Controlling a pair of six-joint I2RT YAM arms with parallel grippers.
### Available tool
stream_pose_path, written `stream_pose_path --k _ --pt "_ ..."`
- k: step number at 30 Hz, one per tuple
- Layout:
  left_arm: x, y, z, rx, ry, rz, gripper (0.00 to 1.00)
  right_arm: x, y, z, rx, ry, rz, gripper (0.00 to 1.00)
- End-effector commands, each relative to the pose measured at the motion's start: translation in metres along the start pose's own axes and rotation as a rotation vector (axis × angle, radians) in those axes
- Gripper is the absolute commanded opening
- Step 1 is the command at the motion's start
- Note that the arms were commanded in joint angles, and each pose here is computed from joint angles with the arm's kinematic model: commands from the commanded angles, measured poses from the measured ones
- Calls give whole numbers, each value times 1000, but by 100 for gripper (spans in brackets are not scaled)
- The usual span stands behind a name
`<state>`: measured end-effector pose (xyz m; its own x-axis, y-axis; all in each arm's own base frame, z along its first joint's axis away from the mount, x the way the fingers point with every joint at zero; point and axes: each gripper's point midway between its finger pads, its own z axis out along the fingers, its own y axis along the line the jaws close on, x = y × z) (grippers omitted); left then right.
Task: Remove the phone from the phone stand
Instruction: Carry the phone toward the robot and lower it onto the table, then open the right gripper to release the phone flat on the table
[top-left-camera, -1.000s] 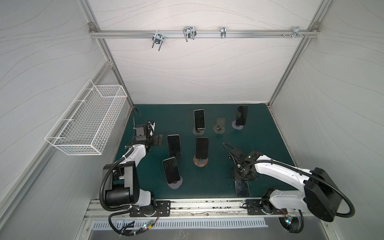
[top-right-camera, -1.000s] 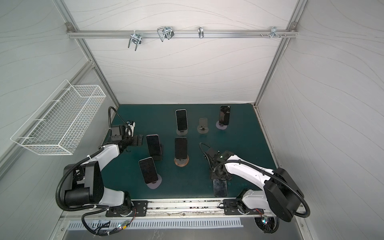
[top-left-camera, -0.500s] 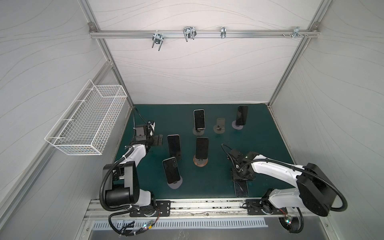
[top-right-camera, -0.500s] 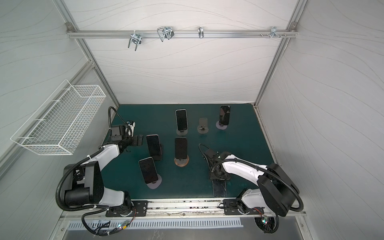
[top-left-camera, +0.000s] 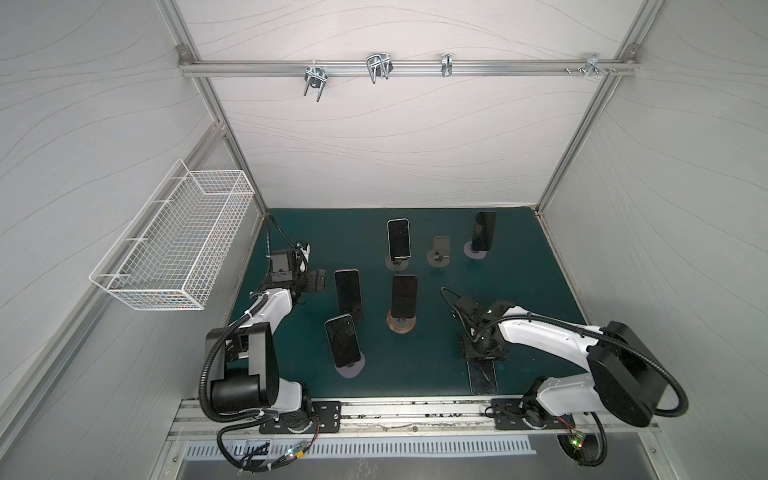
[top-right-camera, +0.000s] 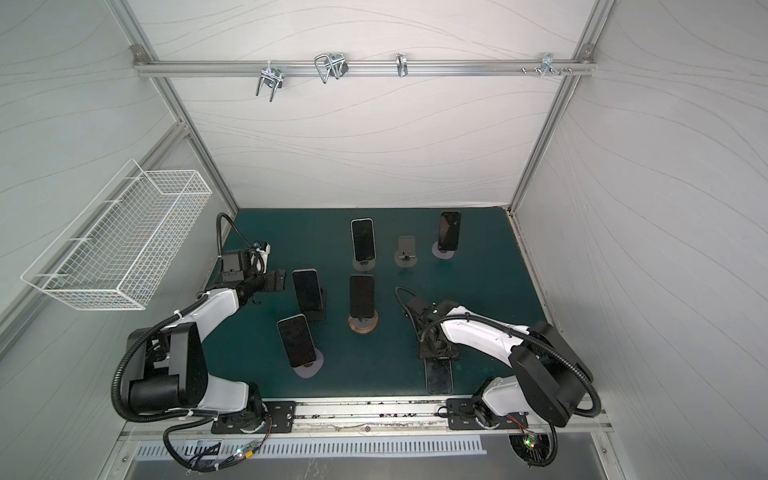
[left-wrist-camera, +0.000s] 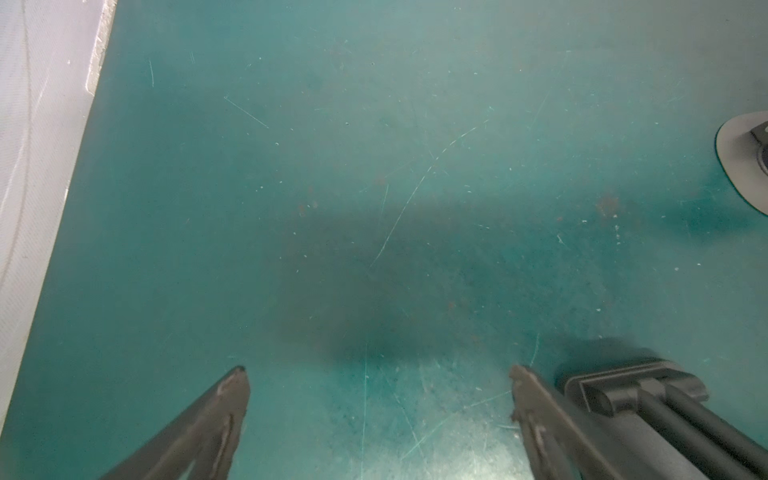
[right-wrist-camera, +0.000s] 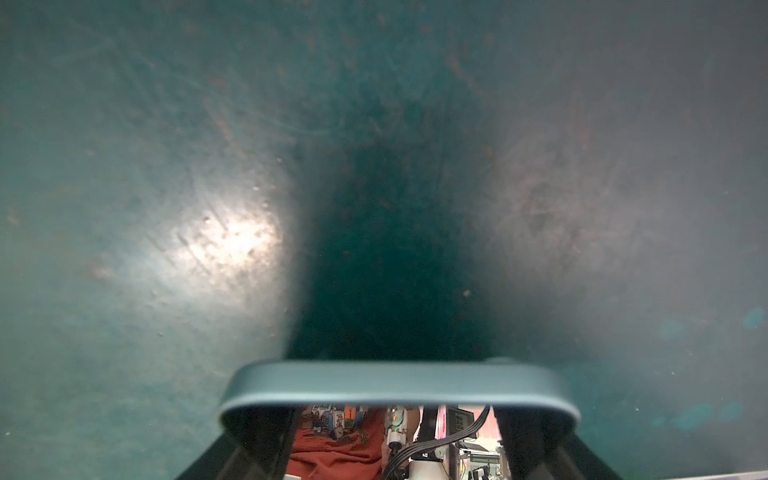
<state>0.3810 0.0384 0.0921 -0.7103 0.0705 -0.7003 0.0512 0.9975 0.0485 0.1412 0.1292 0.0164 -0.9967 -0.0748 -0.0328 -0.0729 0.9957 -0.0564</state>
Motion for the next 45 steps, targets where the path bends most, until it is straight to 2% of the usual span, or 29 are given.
stream_pose_path --k 1,18,27,35,45 --pt "-21 3 -4 -15 -57 18 99 0 -4 9 35 0 20 76" --pt "-22 5 -2 -25 -52 10 99 2 -7 12 69 25 -7 79" --pt "-22 5 -2 -21 -51 13 99 1 -2 10 35 17 -1 79" --pt "-22 5 -2 -19 -51 13 99 -14 1 -21 8 -63 1 81" --pt "-22 4 -3 -17 -53 15 99 -48 6 -81 -91 -242 -2 83"
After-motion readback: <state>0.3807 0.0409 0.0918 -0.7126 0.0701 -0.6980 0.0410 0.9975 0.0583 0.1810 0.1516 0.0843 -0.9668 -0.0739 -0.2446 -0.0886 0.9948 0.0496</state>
